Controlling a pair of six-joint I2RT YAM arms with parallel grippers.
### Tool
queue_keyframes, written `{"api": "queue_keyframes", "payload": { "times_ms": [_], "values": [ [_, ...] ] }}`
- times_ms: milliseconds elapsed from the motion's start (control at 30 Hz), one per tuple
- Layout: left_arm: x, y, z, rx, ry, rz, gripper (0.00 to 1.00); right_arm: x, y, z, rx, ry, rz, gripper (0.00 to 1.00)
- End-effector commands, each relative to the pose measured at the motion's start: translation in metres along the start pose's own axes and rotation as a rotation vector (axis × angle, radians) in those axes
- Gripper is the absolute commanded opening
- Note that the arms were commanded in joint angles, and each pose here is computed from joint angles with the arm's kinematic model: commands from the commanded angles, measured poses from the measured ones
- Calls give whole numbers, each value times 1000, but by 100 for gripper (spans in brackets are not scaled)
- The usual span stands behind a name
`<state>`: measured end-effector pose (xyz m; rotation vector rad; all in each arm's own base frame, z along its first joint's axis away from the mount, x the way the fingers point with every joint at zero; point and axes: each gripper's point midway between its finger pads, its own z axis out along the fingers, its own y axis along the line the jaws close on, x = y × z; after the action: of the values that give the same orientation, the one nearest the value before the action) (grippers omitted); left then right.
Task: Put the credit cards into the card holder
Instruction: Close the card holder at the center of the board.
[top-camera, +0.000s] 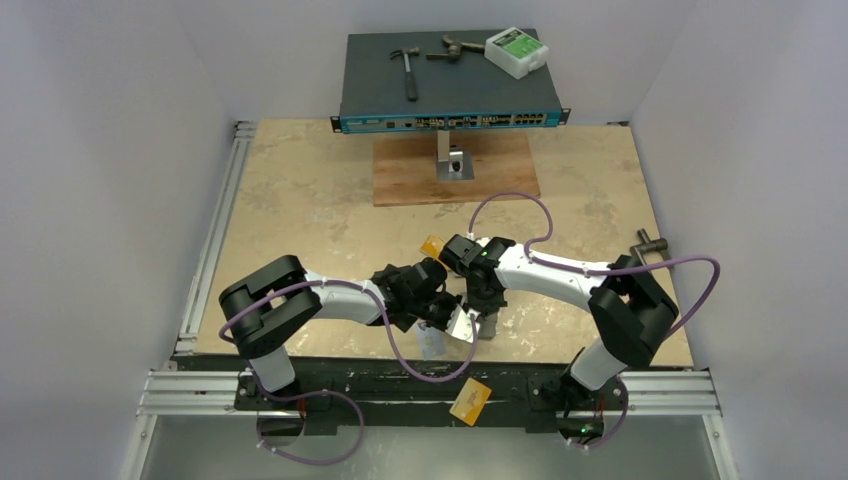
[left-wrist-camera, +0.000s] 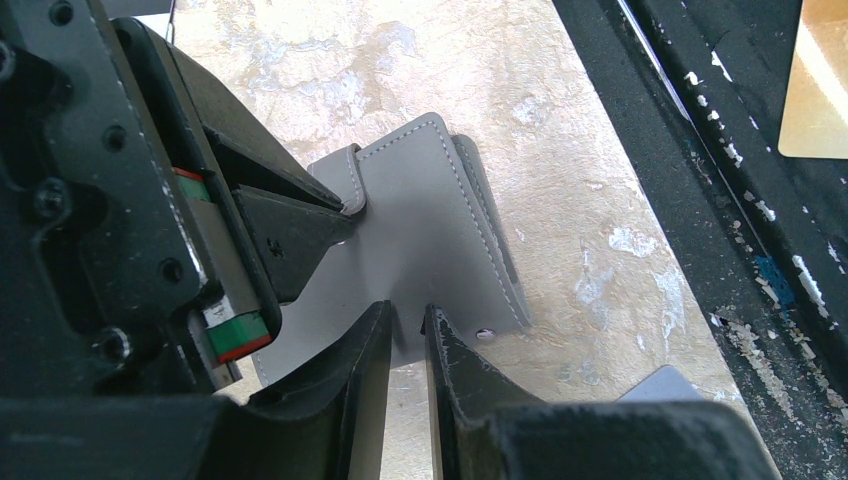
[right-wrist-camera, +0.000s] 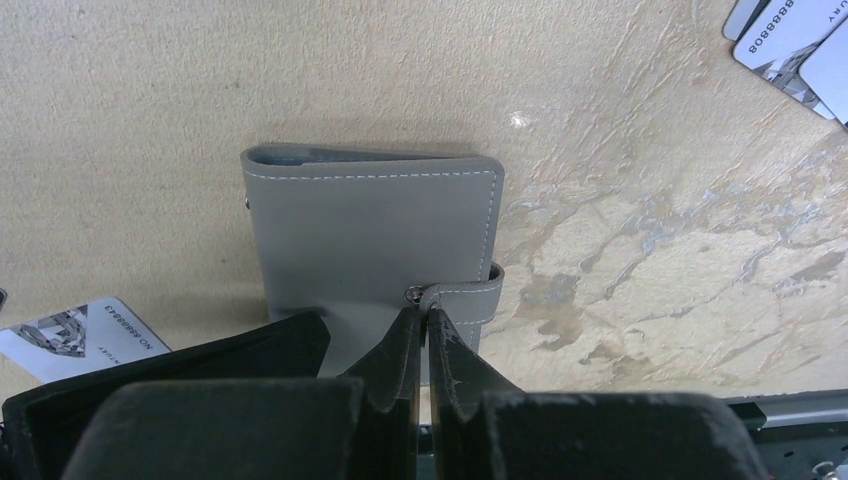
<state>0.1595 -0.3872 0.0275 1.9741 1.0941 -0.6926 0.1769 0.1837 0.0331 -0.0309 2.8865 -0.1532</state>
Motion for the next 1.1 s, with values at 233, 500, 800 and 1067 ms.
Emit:
{"api": "queue_keyframes", "payload": {
  "times_ms": [233,500,800,1067],
  "values": [
    [17,-45,0,141,43,-77,19,-23,23,-7,-80,-93,72,0],
    [17,-45,0,141,44,-77,19,-28,30,-5,-110,-103,97,0],
    [17,-45,0,141,44,-76,19,-5,33,10,-146,-26,107,0],
    [16,-45,0,142,42,-76,19,-6,23,13,-108,-40,120,0]
  ]
}}
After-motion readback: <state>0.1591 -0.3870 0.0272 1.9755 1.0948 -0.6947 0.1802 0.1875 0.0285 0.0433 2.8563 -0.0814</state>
